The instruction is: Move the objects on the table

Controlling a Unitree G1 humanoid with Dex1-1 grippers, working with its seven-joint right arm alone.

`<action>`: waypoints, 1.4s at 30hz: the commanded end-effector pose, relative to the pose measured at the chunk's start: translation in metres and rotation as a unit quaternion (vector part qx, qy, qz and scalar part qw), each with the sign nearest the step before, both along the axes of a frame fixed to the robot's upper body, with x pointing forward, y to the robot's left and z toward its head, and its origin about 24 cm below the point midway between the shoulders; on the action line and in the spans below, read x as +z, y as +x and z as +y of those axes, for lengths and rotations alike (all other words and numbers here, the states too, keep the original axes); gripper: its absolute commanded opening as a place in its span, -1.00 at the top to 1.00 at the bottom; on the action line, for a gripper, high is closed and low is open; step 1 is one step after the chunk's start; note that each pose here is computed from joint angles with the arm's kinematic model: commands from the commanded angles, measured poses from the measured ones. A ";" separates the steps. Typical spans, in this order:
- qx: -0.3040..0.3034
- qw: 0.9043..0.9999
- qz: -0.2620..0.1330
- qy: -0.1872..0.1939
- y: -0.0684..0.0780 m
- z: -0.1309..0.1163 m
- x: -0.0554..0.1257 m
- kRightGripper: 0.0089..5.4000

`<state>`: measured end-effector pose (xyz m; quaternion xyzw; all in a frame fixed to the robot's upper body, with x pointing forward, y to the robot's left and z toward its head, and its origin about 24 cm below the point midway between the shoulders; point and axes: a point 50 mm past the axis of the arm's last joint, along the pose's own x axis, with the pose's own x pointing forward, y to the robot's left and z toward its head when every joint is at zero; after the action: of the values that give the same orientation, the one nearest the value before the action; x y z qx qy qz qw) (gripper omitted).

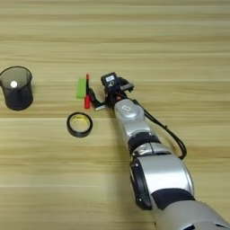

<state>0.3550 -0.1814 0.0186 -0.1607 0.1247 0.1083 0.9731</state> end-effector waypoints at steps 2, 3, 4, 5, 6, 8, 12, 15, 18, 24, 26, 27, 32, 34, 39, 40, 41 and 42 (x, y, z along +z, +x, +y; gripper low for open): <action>0.024 0.998 -0.065 -0.006 0.021 0.011 0.037 -0.99; 0.028 0.997 -0.065 -0.007 0.020 0.013 0.037 -0.99; 0.031 0.997 -0.065 -0.006 0.020 0.014 0.037 -0.99; 0.034 0.997 -0.065 -0.006 0.020 0.015 0.036 -0.99; 0.037 0.997 -0.065 -0.006 0.020 0.017 0.036 -0.99; 0.041 0.997 -0.065 -0.005 0.019 0.019 0.035 -0.99; 0.051 0.997 -0.066 -0.004 0.018 0.023 0.034 -0.99; 0.057 0.996 -0.066 -0.003 0.018 0.026 0.033 -0.99; 0.061 0.996 -0.065 -0.003 0.017 0.027 0.033 -0.99; 0.061 0.996 -0.066 -0.004 0.017 0.028 0.032 -0.99; 0.057 0.996 -0.069 -0.004 0.018 0.026 0.034 -0.99; 0.055 0.996 -0.070 -0.004 0.018 0.025 0.034 -0.99; 0.047 0.996 -0.077 -0.002 0.019 0.020 0.037 -0.99; 0.041 0.996 -0.082 -0.002 0.020 0.017 0.040 -0.99; 0.023 0.995 -0.102 0.001 0.020 0.003 0.047 -0.99; 0.020 0.994 -0.105 0.002 0.019 0.000 0.048 -0.99; 0.018 0.994 -0.110 0.005 0.018 -0.002 0.049 -0.99; 0.017 0.993 -0.113 0.006 0.018 -0.003 0.049 -0.99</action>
<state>0.3552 -0.1787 0.0248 -0.1621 0.0939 0.1231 0.9746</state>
